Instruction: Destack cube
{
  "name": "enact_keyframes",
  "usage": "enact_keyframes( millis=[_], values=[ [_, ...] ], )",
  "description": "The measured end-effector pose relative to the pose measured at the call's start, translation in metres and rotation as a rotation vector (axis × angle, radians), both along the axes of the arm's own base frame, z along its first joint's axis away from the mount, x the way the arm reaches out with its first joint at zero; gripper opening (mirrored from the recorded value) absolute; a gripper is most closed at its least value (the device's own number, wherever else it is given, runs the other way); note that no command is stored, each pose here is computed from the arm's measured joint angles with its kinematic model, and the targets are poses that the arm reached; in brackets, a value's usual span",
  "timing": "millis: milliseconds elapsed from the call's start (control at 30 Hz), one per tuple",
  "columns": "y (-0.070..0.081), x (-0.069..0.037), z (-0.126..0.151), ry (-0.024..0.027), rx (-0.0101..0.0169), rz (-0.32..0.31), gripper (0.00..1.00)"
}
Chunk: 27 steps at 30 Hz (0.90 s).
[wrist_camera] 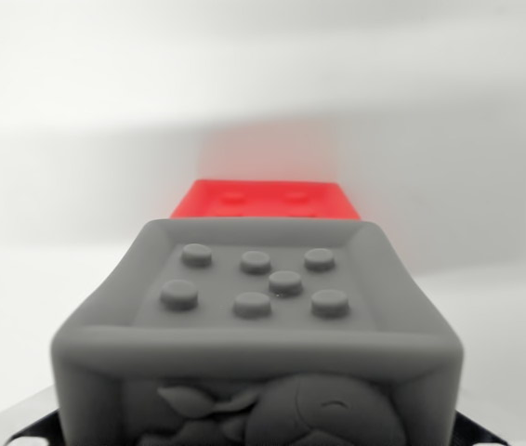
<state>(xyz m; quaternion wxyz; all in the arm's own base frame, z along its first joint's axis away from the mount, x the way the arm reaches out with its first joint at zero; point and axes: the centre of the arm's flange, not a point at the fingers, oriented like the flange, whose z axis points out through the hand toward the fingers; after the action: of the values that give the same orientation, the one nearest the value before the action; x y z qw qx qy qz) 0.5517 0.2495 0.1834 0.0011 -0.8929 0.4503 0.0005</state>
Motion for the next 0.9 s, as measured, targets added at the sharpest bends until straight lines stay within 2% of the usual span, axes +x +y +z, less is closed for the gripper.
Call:
enact_keyframes(
  millis=[233,500,567,633,833,900],
  values=[
    [0.000,0.000,0.018,-0.0011,-0.0024,0.001,0.00],
    [0.000,0.000,0.041,-0.0043,-0.0040,0.001,0.00],
    [0.001,0.001,0.047,-0.0072,-0.0033,0.001,0.00],
    [0.001,0.003,0.048,-0.0077,-0.0027,-0.001,0.00],
    [0.000,0.014,0.039,-0.0021,-0.0040,-0.013,0.00],
    [-0.001,0.017,0.037,-0.0018,-0.0044,-0.018,0.00]
  ],
)
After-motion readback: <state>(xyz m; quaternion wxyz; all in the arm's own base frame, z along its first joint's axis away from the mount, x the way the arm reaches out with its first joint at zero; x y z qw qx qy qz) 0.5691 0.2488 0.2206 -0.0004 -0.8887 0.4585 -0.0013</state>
